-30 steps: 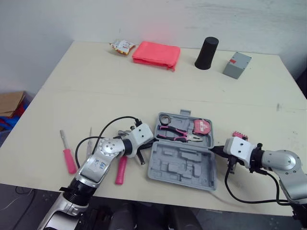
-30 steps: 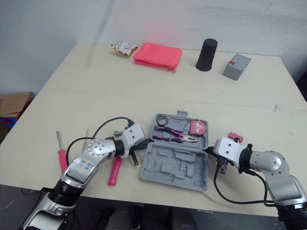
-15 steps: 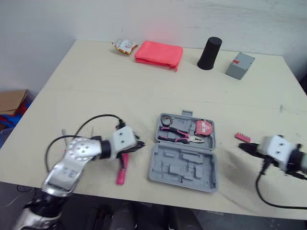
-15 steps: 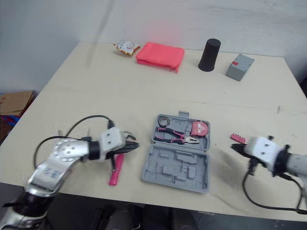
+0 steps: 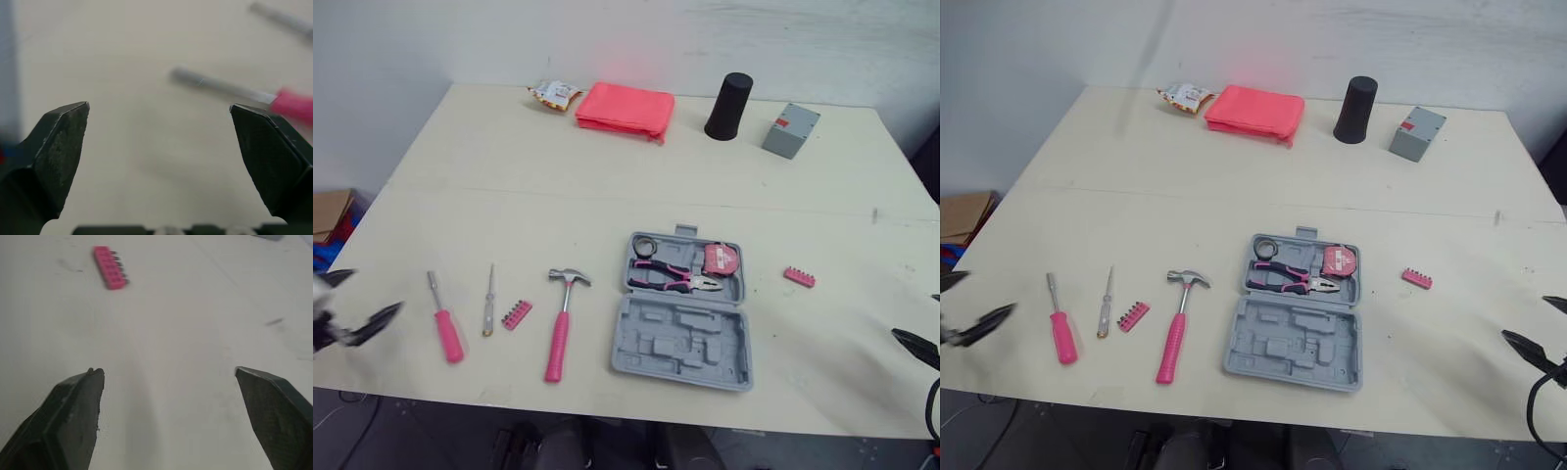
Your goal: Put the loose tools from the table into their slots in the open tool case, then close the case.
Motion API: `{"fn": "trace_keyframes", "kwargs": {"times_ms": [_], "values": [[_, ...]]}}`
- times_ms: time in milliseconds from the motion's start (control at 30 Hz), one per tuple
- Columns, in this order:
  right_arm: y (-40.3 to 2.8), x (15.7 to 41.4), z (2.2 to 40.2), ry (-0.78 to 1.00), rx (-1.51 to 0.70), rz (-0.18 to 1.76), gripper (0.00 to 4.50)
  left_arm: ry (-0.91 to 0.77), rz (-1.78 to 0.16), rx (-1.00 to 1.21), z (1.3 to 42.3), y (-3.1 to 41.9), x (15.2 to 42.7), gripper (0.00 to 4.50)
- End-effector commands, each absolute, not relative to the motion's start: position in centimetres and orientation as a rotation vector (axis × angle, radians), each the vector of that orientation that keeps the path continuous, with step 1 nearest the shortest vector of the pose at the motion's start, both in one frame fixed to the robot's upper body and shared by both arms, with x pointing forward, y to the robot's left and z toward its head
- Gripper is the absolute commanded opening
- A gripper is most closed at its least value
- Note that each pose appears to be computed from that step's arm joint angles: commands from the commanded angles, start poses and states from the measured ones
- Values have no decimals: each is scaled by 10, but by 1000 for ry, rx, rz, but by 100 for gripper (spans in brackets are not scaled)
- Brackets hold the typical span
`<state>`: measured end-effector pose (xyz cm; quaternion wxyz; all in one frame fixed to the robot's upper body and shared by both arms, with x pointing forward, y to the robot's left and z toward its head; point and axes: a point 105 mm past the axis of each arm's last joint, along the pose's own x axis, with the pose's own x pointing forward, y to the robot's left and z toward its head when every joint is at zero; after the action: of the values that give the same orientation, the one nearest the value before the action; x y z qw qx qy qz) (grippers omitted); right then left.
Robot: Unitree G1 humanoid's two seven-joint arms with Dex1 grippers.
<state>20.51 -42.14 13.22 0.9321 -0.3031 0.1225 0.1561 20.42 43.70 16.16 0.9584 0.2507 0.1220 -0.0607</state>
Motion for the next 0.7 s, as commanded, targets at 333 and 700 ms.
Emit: {"fn": "trace_keyframes", "kwargs": {"times_ms": [333,700], "values": [[-343,246,161,-87,-520,587,450,187,-128,417,174,412,198,444],[-227,255,189,-351,-428,1024,450,465,-299,189,159,277,228,444]]}}
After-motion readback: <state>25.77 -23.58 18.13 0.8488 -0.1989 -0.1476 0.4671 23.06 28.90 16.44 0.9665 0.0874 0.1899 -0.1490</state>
